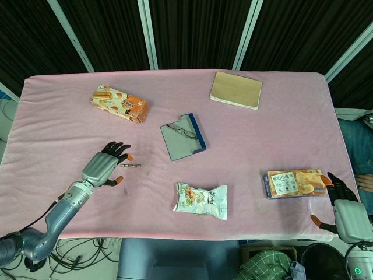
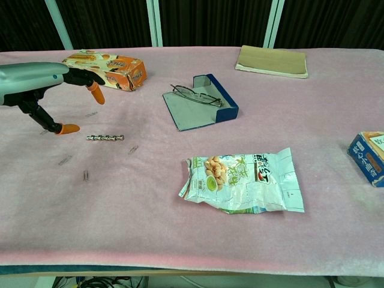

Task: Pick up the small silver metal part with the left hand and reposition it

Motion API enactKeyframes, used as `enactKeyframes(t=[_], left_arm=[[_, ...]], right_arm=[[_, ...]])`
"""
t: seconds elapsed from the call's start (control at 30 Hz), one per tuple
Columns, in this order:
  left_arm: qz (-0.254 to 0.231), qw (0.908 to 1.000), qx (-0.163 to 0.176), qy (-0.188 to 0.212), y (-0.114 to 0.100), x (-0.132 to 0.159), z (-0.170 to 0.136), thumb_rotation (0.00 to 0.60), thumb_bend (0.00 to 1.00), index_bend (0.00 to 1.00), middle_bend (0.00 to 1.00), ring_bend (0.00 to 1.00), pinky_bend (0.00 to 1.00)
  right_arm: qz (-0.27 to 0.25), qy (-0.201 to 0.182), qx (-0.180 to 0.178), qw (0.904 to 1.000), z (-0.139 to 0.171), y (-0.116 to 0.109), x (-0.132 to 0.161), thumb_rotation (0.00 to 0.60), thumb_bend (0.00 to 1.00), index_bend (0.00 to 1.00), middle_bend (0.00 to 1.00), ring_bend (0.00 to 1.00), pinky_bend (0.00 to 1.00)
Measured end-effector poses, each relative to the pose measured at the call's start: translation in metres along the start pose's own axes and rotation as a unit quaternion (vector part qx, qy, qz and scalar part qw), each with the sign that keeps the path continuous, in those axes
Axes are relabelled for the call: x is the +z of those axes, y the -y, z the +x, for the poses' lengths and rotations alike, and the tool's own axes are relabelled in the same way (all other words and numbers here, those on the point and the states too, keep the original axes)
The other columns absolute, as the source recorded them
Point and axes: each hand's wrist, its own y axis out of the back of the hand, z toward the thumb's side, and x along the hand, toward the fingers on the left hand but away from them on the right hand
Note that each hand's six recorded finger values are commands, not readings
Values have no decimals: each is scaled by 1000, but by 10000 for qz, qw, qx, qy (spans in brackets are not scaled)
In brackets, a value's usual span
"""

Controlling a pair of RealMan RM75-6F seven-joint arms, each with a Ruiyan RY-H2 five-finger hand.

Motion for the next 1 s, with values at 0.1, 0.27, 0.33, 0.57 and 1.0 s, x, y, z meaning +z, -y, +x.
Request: enactKeyframes(t=[0.1,0.27,0.33,0.57,1.0], left_arm=[[-36,9996,37,269,0,11,0,600,314,297,77,0,0],[-9,9986,38,533,1,23,-1,600,314,301,78,0,0],[9,9985,40,538,0,24,-2,600,314,301,78,0,0],[33,9991,63,417,-4,13,-3,600,313,301,78,0,0],[217,9996,186,6,3,-11,-2,600,313,318,85,0,0]], right_arm=[[5,-13,2,10000,0,0,1,600,91,0,0,53,176],[6,-23,8,10000,1,0,1,600,91,0,0,53,176],[4,-20,9,10000,1,1,1,600,90,0,0,53,176],[-40,137,45,9999,-4,3,-4,600,90,0,0,53,176],[-68,112,85,9999,-1,3,-2,600,91,0,0,53,176]])
